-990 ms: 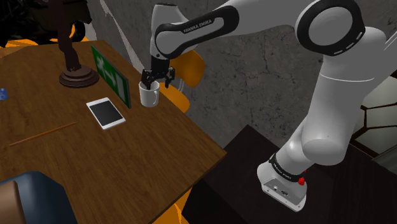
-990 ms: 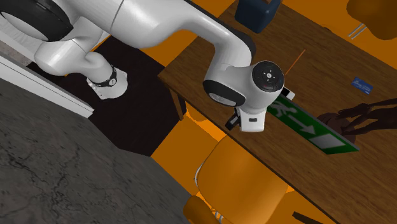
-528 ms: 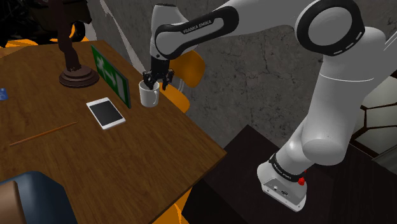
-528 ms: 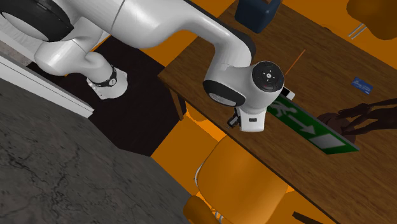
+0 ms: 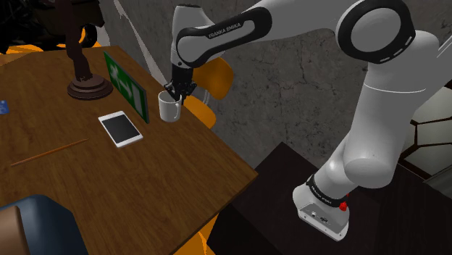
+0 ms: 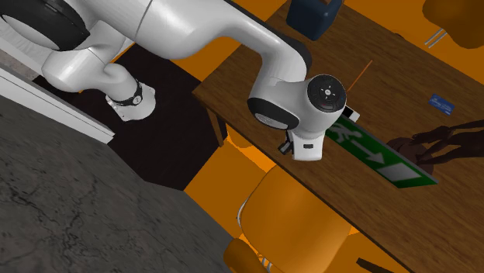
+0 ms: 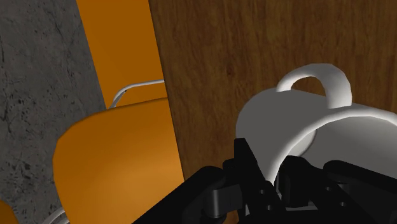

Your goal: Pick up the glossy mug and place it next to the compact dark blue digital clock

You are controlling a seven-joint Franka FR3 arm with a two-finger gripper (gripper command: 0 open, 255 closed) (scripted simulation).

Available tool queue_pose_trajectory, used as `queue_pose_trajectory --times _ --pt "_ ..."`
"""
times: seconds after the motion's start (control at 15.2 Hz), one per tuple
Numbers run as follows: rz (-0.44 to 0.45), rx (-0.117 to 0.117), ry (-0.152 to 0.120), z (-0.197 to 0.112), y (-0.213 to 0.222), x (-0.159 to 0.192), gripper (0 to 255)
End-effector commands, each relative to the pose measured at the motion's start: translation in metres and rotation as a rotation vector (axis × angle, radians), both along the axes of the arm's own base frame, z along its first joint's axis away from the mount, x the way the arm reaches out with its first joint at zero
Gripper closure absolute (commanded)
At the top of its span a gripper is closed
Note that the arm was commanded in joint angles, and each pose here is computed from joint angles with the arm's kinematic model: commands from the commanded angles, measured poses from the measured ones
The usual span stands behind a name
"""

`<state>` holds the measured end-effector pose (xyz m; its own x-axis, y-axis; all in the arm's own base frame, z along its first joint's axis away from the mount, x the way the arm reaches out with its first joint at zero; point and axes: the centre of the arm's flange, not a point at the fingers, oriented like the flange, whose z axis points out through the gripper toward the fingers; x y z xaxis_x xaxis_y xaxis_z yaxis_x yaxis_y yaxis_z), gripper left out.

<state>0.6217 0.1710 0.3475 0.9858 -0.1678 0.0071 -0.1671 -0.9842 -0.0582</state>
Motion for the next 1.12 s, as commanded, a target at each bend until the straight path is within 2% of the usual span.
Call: queue_pose_trajectory --times 0.0,1.06 --pt "0.0 0.0 0.0 0.0 0.0 0.0 255" --pt "0.0 0.0 0.0 0.085 0.0 0.0 255"
